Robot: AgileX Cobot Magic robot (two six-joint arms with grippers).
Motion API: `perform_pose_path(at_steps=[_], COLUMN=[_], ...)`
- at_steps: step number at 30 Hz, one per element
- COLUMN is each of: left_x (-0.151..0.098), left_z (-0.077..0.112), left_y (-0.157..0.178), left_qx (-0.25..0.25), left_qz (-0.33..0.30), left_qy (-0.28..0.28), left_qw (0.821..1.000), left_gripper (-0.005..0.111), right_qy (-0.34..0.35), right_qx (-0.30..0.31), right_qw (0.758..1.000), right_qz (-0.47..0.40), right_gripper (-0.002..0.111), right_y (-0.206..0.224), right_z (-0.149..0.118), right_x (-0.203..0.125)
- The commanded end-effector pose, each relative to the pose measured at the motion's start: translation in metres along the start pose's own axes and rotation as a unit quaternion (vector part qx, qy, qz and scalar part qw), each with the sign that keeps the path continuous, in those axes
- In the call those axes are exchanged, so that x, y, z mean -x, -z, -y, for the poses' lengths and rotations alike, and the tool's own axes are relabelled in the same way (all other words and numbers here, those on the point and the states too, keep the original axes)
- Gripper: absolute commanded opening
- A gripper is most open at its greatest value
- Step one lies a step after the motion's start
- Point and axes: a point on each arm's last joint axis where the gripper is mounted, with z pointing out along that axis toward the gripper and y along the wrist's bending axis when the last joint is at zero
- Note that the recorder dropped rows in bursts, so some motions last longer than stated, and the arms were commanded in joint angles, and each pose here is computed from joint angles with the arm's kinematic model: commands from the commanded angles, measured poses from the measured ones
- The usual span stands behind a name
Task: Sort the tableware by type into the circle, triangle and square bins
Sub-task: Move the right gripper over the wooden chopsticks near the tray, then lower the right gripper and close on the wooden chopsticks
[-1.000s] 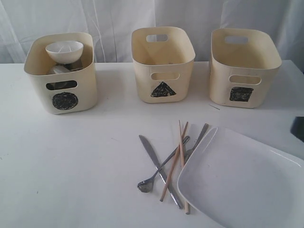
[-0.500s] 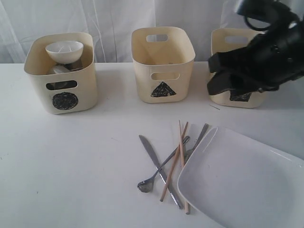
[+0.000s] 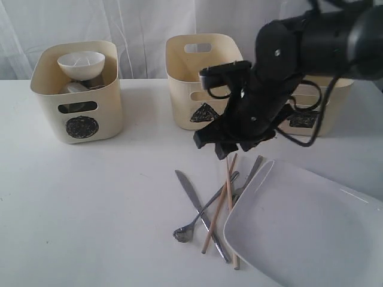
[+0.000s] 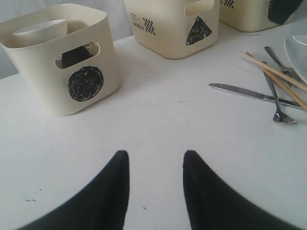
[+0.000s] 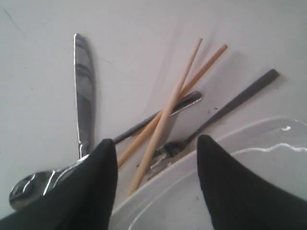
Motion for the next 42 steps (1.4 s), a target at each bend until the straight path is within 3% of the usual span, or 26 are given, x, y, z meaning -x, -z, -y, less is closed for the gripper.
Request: perform_pose_path(at_steps=[1,9,36,42], left_x=[-0.001,-0.001,-0.001,-0.001], left_z=[0.0,0.0,0.0,0.0], left_y=[0.0,0.0,0.0,0.0], left_qx=[-0.001,-0.001,-0.001,-0.001], left_qz=[0.001,0.001,0.001,0.001], left_qy=[0.004,0.004,0.004,0.004], left_qw=[1.0,1.0,1.0,1.0], left_gripper=[0.043,0.043,0.043,0.043], right_qy=[-0.006,-0.007,-0.026,-0.029], right_qx=[-0.021,-0.067,-0.067,-0.066], right_qw=[1.0,0.998,0.997,0.996], right_qz=[-0.003,-0.003,-0.037,-0.046], right_gripper=[0.049,0.049,0.049,0.037], right_y=[-0.031,-0.057,-0.108,-0.114], right_z=[-0.005,0.001,0.006,0.006], right_x=[0.012,0.029,0.027,0.024])
